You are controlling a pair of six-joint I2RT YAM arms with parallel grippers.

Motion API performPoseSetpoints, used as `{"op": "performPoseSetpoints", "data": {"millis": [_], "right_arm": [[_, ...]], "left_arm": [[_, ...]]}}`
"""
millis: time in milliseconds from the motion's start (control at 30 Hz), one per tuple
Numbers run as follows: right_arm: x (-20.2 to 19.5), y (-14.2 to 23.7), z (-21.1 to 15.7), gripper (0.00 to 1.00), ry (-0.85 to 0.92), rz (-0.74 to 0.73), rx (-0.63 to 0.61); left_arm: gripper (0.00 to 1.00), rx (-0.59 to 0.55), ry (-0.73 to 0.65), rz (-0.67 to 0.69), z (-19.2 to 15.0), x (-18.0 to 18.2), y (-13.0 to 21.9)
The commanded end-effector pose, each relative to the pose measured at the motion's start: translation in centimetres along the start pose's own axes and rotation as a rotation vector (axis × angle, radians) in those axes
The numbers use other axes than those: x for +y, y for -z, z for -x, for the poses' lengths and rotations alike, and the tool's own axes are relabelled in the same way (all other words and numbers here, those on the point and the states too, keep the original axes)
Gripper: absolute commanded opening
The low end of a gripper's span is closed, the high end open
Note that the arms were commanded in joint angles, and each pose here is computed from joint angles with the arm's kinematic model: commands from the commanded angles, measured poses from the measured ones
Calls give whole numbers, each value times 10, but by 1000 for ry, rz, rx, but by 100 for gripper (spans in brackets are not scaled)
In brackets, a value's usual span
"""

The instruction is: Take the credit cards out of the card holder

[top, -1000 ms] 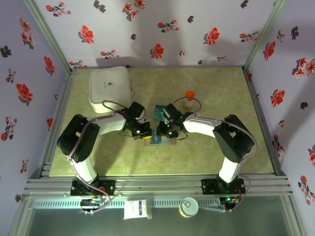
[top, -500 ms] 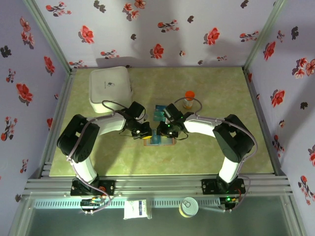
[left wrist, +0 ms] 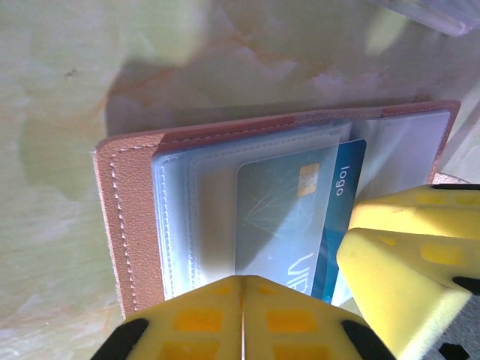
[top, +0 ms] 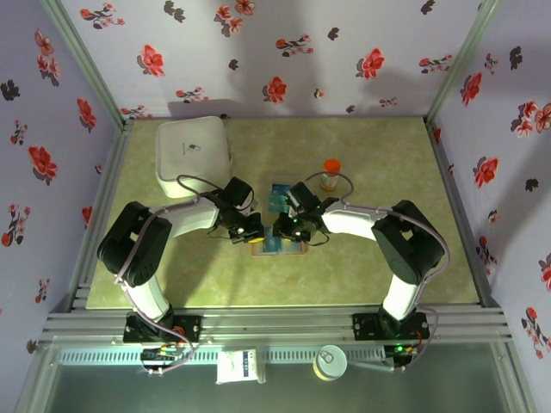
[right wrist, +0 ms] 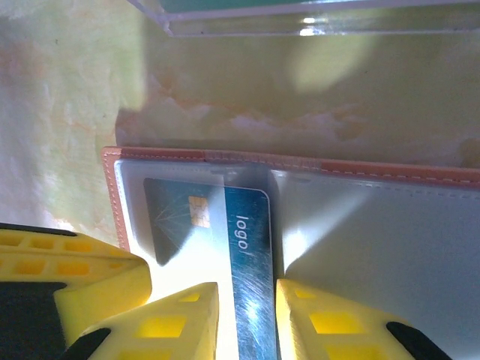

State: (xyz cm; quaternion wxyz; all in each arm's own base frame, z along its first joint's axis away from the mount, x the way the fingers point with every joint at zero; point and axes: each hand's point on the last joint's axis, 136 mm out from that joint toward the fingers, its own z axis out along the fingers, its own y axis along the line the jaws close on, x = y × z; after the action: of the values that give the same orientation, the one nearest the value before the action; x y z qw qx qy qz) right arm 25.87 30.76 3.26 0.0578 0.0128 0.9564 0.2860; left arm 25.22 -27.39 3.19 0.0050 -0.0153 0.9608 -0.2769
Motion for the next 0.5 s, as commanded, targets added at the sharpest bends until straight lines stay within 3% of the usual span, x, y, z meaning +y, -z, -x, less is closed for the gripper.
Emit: {"op": "performPoseSetpoints", "data": {"millis": [0,467], "right_arm": [[-12,-7,-5,27,-32,-23,25],[1,-7,-3,26,-41,59,21]], "left_arm": [[4,4,-12,39,-1,5,2],[2,31,-3,67,-6,15,-8]]}}
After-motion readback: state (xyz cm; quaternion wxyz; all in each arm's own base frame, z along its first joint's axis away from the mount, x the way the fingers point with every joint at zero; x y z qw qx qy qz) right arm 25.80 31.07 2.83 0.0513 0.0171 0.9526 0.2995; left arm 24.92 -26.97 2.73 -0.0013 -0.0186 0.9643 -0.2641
